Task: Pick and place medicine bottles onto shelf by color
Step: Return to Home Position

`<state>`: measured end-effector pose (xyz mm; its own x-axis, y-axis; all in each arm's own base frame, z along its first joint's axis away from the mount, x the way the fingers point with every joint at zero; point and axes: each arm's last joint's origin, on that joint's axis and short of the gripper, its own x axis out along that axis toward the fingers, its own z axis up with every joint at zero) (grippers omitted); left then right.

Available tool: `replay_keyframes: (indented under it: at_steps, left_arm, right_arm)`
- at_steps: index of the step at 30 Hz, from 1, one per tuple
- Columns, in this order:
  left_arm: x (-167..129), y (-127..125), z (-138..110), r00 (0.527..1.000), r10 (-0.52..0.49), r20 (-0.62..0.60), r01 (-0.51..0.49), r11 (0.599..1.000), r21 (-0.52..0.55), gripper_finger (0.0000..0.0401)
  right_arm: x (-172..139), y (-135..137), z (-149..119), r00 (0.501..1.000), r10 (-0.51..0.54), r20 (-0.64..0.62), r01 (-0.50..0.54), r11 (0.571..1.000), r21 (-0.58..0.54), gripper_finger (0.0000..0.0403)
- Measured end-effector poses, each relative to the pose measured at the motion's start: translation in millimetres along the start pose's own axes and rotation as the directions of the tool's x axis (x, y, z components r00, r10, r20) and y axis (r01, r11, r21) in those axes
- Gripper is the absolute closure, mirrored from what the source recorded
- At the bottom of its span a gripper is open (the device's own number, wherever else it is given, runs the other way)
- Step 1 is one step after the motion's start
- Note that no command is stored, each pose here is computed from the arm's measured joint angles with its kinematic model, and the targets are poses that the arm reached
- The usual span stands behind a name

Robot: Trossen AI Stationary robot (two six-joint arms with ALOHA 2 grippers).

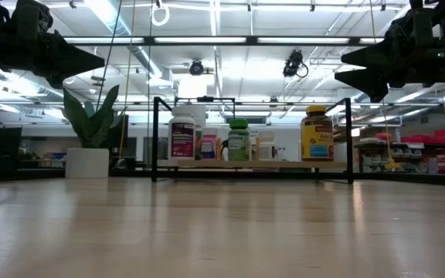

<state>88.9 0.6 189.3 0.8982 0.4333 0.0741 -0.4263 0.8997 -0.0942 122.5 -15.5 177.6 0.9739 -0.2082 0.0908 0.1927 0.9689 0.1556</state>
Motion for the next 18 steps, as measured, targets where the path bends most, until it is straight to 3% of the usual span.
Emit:
replay_keyframes:
  at_steps: [18]
  left_arm:
    - [0.8,-2.0,-0.9,1.000,-0.013,-0.013,0.013,1.000,0.008,0.0382]
  right_arm:
    - [0.1,0.0,-0.1,1.000,0.000,-0.001,0.000,1.000,0.000,0.0131]
